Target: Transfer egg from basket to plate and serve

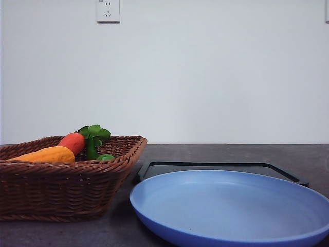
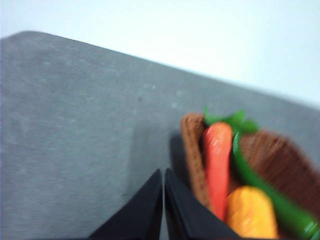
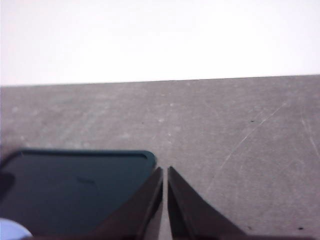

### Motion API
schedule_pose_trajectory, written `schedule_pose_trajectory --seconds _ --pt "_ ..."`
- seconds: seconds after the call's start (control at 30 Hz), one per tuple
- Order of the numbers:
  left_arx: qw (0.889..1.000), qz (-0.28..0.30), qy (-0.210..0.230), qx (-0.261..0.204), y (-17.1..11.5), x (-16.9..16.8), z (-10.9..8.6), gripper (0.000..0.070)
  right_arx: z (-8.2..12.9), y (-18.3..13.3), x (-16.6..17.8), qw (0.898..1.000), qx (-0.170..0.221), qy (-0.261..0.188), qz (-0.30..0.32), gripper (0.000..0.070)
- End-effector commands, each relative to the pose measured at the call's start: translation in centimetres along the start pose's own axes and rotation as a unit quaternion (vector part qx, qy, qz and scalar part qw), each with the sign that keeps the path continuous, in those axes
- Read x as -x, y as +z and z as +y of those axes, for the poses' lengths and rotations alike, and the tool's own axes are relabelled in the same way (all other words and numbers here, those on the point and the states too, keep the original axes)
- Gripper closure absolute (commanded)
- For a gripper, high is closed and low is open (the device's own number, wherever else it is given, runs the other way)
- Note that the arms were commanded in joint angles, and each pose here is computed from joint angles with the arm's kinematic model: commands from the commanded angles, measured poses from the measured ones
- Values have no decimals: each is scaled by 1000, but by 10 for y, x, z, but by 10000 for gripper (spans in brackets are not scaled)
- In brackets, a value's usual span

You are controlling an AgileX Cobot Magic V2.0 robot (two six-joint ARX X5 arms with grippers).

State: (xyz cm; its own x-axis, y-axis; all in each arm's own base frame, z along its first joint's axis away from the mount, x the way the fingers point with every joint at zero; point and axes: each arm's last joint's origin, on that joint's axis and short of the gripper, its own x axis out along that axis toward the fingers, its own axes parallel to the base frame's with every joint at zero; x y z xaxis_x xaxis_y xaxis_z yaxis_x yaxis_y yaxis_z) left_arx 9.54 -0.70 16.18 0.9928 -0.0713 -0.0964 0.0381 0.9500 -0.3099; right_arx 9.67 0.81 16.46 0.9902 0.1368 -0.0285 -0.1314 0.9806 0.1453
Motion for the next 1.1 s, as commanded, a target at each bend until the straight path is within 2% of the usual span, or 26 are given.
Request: schedule_pose_trajectory --seconds 0.0,0.1,0.23,0.43,0.7,0.8,0.9,1.0,1.07 --pt "997 -5 -1 72 -5 -2 2 700 0 1 0 999 -44 1 -14 700" --pt "997 -25 -10 75 -1 -2 0 700 1 4 0 998 -50 5 -29 700" --pt "996 -46 -18 74 3 -2 -1 700 2 10 0 995 -87 16 -55 700" --pt "997 -19 -20 74 13 1 -5 700 4 22 4 991 -121 16 -49 700" --pt "993 58 -80 71 48 -7 -22 700 8 50 7 991 -132 -6 30 700" --pt "987 90 -123 59 64 -15 -30 700 9 61 4 989 -134 -14 63 700" --pt "983 108 -142 53 80 -25 -37 700 11 73 -1 986 -133 -22 93 700" --pt "976 128 -170 53 93 -35 -45 700 13 84 -7 985 -114 -10 130 700" --pt "967 148 -202 48 100 -43 -51 700 15 91 -12 982 -108 6 158 700"
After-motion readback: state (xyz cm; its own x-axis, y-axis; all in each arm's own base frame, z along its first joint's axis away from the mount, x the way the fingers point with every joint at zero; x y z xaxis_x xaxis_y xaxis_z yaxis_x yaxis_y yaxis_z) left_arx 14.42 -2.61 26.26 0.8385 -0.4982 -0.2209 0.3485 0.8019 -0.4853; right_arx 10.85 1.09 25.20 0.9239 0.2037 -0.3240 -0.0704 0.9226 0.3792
